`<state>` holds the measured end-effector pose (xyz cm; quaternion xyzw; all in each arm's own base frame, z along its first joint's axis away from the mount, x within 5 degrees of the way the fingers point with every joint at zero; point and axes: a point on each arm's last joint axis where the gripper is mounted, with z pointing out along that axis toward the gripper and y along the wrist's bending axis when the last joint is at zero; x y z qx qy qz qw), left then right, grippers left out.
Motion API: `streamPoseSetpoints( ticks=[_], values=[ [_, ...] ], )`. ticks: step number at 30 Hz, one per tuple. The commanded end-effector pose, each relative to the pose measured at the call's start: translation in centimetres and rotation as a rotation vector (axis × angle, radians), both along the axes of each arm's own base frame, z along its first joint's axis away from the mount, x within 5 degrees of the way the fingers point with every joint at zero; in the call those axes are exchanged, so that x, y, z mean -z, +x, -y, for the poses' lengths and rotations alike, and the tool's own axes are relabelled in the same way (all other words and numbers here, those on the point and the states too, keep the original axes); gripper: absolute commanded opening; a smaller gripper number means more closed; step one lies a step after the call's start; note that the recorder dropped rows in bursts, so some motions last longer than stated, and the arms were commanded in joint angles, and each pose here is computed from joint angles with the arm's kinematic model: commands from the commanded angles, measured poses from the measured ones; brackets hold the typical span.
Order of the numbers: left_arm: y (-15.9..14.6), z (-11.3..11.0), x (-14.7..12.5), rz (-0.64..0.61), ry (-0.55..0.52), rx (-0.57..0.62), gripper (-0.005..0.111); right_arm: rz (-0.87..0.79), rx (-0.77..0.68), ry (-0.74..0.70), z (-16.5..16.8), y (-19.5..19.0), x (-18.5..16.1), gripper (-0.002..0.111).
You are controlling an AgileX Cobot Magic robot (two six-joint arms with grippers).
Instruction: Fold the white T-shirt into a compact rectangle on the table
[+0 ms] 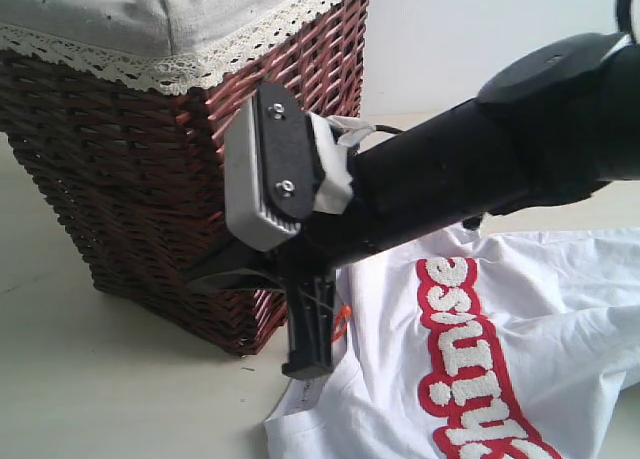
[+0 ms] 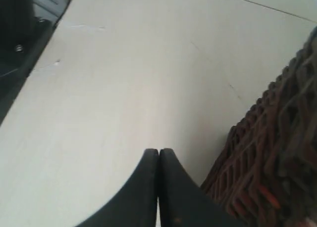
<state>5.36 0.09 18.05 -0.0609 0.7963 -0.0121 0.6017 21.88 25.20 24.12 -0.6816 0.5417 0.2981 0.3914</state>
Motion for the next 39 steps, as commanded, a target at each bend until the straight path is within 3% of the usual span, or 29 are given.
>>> streamPoseSetpoints(
  ticks=[1, 5, 11, 15, 23, 30, 32, 39],
  values=[
    [0.0, 0.1, -0.1, 0.012, -0.008, 0.007, 0.0, -0.027, 0.071, 0.029, -2.0, 2.3, 1.3, 0.0],
    [0.0, 0.1, -0.1, 0.012, -0.008, 0.007, 0.0, -0.032, 0.124, 0.048, -3.7, 4.6, 1.9, 0.0],
    [0.0, 0.1, -0.1, 0.012, -0.008, 0.007, 0.0, -0.044, 0.486, 0.091, -4.3, 8.9, 1.9, 0.0],
    [0.0, 0.1, -0.1, 0.012, -0.008, 0.007, 0.0, 0.051, 0.667, 0.043, -3.8, 11.3, 1.4, 0.0],
    [0.0, 0.1, -0.1, 0.012, -0.008, 0.007, 0.0, 0.153, 0.894, -0.053, -2.1, 13.2, 1.3, 0.0],
    [0.0, 0.1, -0.1, 0.012, -0.008, 0.007, 0.0, 0.069, 1.08, -0.016, 0.9, 15.3, 1.3, 0.0],
    [0.0, 0.1, -0.1, 0.012, -0.008, 0.007, 0.0, 0.042, 1.095, 0.003, 1.2, 15.5, 1.3, 0.0],
    [0.0, 0.1, -0.1, 0.012, -0.008, 0.007, 0.0, 0.048, 0.932, 0.104, 0.7, 13.6, -2.0, 0.0]
  ],
)
